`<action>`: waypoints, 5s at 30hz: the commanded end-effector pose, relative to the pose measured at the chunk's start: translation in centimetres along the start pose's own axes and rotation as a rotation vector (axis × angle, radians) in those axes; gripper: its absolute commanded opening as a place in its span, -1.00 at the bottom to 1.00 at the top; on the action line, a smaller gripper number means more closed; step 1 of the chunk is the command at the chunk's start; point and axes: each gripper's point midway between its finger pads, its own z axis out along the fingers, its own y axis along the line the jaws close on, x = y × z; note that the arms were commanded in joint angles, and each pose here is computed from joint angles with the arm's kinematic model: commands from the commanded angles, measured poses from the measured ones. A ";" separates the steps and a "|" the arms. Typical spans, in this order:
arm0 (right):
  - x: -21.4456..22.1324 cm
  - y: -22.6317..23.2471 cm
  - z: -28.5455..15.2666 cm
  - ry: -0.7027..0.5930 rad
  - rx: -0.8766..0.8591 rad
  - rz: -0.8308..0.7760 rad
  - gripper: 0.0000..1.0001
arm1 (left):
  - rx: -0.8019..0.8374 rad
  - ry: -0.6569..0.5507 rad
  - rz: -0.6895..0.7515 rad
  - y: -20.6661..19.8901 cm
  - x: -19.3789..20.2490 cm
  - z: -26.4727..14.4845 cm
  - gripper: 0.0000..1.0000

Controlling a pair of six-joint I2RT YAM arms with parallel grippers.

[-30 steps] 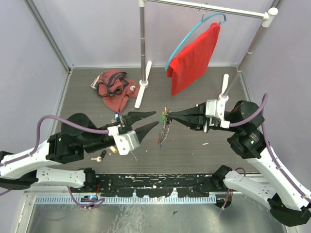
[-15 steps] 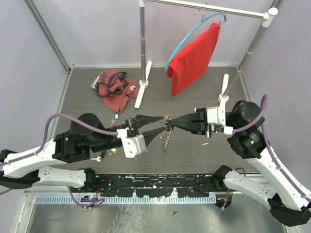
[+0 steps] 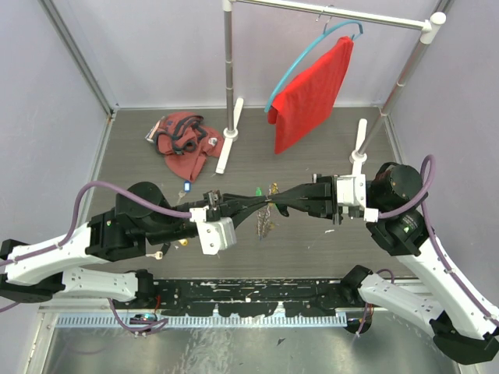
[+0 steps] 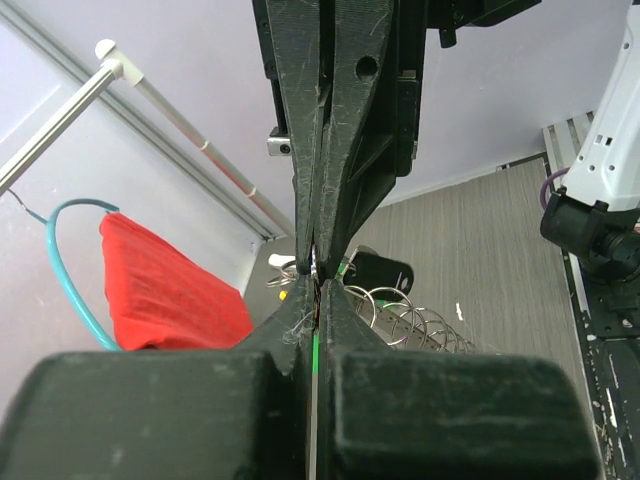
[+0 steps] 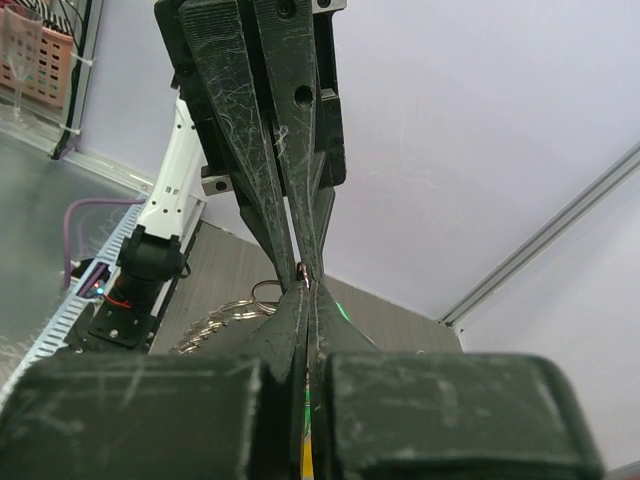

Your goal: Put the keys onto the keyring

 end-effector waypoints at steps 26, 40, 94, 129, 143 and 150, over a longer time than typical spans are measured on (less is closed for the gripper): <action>2.6 0.1 -2.1 0.303 -0.054 -0.042 -0.12 | 0.128 0.344 0.055 0.0 3.2 -1.8 -1.00; 6.4 -0.5 -1.1 0.309 0.008 0.106 -0.15 | 0.184 0.591 0.134 -0.4 7.1 -0.9 -1.00; 7.5 -0.8 -1.4 0.345 0.023 0.082 -0.98 | 0.055 0.581 0.141 1.3 7.3 0.2 -0.48; 3.2 -0.5 -1.7 0.012 -0.171 0.023 -0.99 | -0.122 0.110 -0.175 4.4 2.0 -3.9 0.34; 1.9 1.6 -2.3 0.028 -0.349 0.030 -0.99 | 0.170 0.051 -0.083 1.4 -1.2 -3.1 0.13; 2.0 1.4 -2.3 0.039 -0.337 0.038 -0.98 | 0.270 0.052 -0.067 0.0 -1.1 -1.7 0.08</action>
